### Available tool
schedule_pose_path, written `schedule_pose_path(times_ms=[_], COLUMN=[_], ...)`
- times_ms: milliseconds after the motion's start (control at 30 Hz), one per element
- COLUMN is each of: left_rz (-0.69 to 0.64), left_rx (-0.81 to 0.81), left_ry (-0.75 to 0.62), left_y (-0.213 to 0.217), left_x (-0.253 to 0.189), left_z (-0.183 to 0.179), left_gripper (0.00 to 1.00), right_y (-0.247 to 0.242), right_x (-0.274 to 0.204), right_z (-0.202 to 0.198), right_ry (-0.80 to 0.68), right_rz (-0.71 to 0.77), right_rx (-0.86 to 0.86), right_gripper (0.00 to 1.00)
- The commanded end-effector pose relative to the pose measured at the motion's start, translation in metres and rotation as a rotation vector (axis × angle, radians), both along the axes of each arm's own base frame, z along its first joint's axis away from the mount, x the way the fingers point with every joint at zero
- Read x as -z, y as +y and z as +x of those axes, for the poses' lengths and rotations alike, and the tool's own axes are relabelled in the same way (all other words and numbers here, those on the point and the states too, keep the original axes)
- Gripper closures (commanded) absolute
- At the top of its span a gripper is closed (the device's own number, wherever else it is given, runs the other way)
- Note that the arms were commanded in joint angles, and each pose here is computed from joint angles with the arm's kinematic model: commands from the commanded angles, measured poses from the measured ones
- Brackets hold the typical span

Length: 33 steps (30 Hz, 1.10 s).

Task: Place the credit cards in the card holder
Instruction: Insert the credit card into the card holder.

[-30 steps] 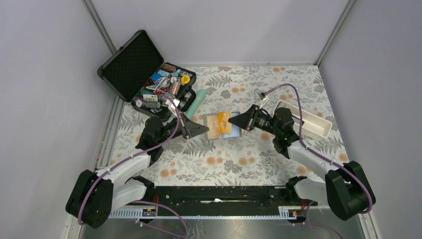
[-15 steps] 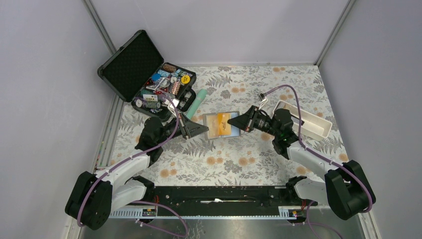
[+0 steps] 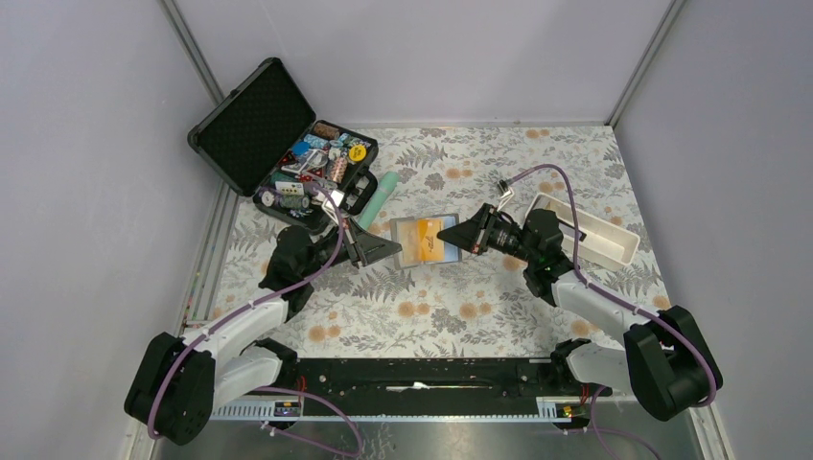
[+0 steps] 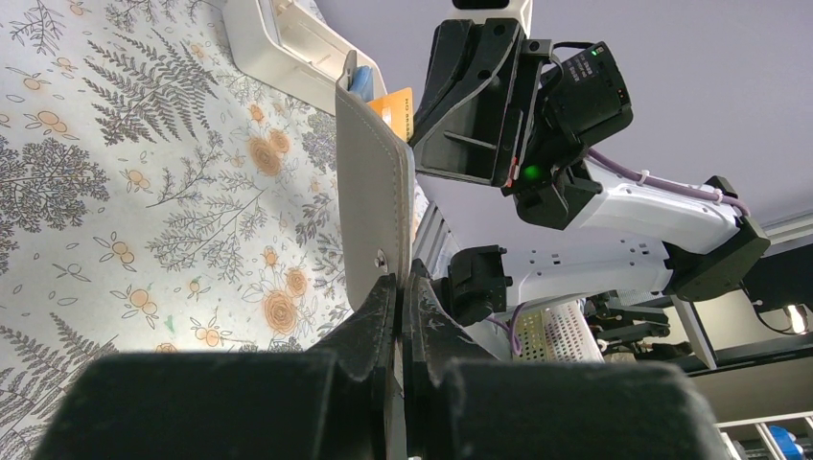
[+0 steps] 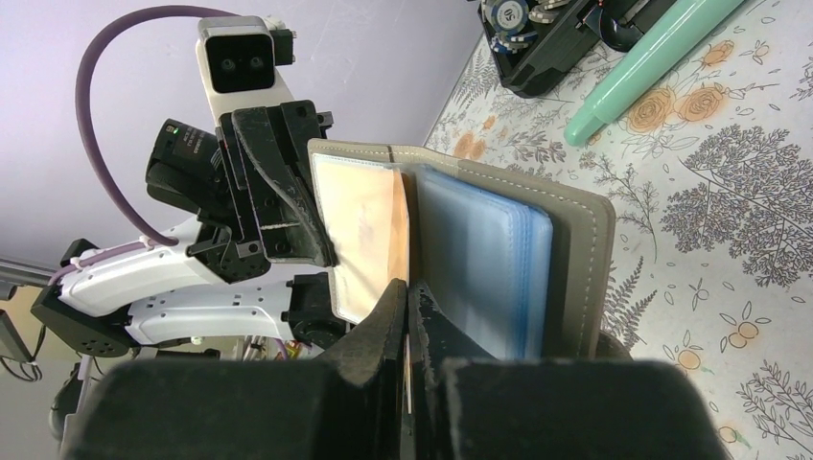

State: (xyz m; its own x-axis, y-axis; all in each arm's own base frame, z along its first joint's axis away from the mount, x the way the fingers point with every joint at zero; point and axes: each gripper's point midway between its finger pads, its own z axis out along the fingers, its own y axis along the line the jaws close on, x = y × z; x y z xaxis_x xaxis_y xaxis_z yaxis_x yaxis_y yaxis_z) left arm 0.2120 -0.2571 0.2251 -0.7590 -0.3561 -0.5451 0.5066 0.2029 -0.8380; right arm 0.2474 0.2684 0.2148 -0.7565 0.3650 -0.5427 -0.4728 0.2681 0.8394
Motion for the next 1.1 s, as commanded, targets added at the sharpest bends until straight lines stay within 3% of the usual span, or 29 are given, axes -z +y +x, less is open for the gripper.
schedule_pose_path(times_ms=[0, 600, 1067], left_rz=[-0.050, -0.061, -0.017], left_rx=[0.012, 0.036, 0.005], left_ry=[-0.142, -0.190, -0.113], left_y=[-0.002, -0.001, -0.003], left_x=[-0.040, -0.051, -0.019], left_z=[0.000, -0.008, 0.004], left_gripper=[1.00, 1.00, 1.00], right_y=[0.005, 0.011, 0.010], right_x=[-0.005, -0.031, 0.028], right_z=[-0.007, -0.016, -0.005], right_ry=[-0.011, -0.028, 0.034], right_rz=[0.013, 0.094, -0.035], right_rx=[-0.042, -0.104, -0.059], right_gripper=[1.00, 1.00, 1.00])
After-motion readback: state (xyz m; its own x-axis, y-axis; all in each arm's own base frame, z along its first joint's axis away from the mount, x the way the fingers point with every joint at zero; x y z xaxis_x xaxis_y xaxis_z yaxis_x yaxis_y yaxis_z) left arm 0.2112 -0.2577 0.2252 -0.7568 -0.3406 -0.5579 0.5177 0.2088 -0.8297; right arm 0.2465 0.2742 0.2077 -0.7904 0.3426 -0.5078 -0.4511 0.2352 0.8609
